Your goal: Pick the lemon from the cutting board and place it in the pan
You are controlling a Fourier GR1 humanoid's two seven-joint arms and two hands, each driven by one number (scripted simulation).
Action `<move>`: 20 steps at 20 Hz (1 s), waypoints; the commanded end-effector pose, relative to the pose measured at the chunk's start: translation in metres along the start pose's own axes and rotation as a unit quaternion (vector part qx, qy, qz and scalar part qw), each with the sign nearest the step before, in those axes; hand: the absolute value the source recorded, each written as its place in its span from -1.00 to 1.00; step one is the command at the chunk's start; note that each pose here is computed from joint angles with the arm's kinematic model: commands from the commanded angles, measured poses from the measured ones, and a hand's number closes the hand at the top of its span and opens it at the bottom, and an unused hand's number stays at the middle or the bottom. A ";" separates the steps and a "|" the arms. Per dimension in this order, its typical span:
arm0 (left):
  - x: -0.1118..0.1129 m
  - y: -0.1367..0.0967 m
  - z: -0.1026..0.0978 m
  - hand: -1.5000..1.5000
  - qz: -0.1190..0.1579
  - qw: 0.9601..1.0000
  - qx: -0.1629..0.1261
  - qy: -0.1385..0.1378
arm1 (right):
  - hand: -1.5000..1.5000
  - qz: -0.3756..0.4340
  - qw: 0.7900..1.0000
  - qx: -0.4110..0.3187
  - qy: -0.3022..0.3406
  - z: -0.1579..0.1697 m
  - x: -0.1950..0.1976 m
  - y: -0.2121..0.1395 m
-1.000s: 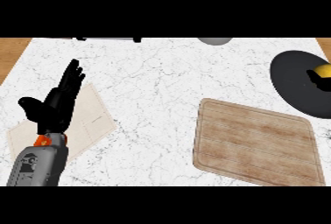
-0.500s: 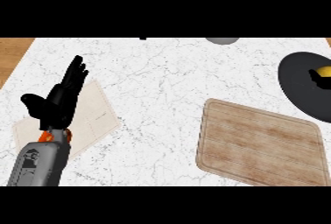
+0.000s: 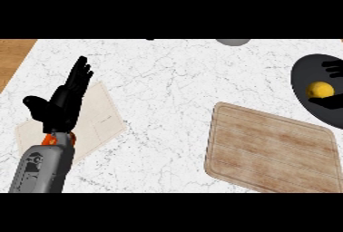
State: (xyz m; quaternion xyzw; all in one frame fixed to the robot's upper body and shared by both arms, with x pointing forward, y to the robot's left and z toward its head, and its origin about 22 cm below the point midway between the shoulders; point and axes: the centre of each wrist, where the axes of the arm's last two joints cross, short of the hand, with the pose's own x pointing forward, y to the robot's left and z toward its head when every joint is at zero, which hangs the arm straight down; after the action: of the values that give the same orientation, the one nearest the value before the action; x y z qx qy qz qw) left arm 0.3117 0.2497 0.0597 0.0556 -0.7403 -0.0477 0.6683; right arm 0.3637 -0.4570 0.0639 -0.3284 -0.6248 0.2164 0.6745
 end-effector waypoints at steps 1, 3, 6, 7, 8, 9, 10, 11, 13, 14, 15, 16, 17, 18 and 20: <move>0.000 0.007 0.002 0.00 0.000 1.000 0.005 0.004 | -1.00 -0.028 1.000 0.006 -0.012 0.010 -0.016 0.002; 0.000 0.012 -0.004 0.00 -0.003 1.000 0.008 0.006 | -1.00 -0.071 0.996 -0.023 -0.041 -0.004 0.004 -0.006; -0.004 0.002 -0.001 0.00 0.004 1.000 0.015 0.010 | -1.00 -0.119 0.989 -0.063 -0.064 0.003 -0.007 -0.006; -0.004 0.004 0.000 0.00 -0.003 1.000 0.017 0.009 | -1.00 -0.140 0.984 -0.081 -0.071 0.006 -0.010 -0.015; -0.010 -0.005 0.012 0.00 0.000 1.000 0.007 0.014 | -1.00 -0.162 0.979 -0.098 -0.071 0.011 -0.017 -0.026; -0.006 0.008 -0.001 0.00 -0.005 1.000 0.020 0.015 | -1.00 -0.183 0.975 -0.096 -0.077 0.006 -0.010 -0.029; -0.007 0.004 0.008 0.00 0.005 1.000 0.018 0.006 | -1.00 -0.198 0.972 -0.096 -0.082 0.024 -0.033 -0.036; -0.011 -0.003 0.012 0.00 -0.004 1.000 0.022 0.012 | -1.00 -0.214 0.969 -0.086 -0.083 0.027 -0.036 -0.041; -0.009 0.025 0.009 0.00 -0.009 0.999 0.028 0.015 | -1.00 -0.250 0.964 -0.054 -0.077 0.041 -0.051 -0.051; -0.003 0.024 0.007 0.00 -0.004 1.000 0.028 0.009 | -1.00 -0.261 0.959 -0.056 -0.092 0.047 -0.056 -0.056; -0.017 0.015 0.015 0.00 -0.013 0.999 0.033 0.024 | -1.00 -0.281 0.954 -0.034 -0.096 0.055 -0.063 -0.064; -0.017 0.014 0.023 0.00 -0.006 0.999 0.029 0.020 | -1.00 -0.284 0.953 -0.036 -0.104 0.070 -0.074 -0.082; -0.024 0.021 0.010 0.00 -0.003 0.999 0.036 0.018 | -1.00 -0.285 0.951 -0.020 -0.115 0.072 -0.073 -0.089; -0.014 0.001 0.019 0.00 -0.003 0.999 0.033 0.026 | -1.00 -0.290 0.950 -0.012 -0.111 0.090 -0.090 -0.090; -0.009 0.017 0.014 0.00 -0.005 0.999 0.040 0.024 | -1.00 -0.292 0.949 -0.007 -0.122 0.097 -0.088 -0.113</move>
State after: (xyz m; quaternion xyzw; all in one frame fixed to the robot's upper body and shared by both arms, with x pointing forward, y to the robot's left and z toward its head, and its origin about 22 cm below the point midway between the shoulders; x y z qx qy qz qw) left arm 0.2997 0.2647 0.0472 0.0822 -0.7277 -0.0258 0.6804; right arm 0.2760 -0.5537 0.0719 -0.1731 -0.7417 0.0369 0.6470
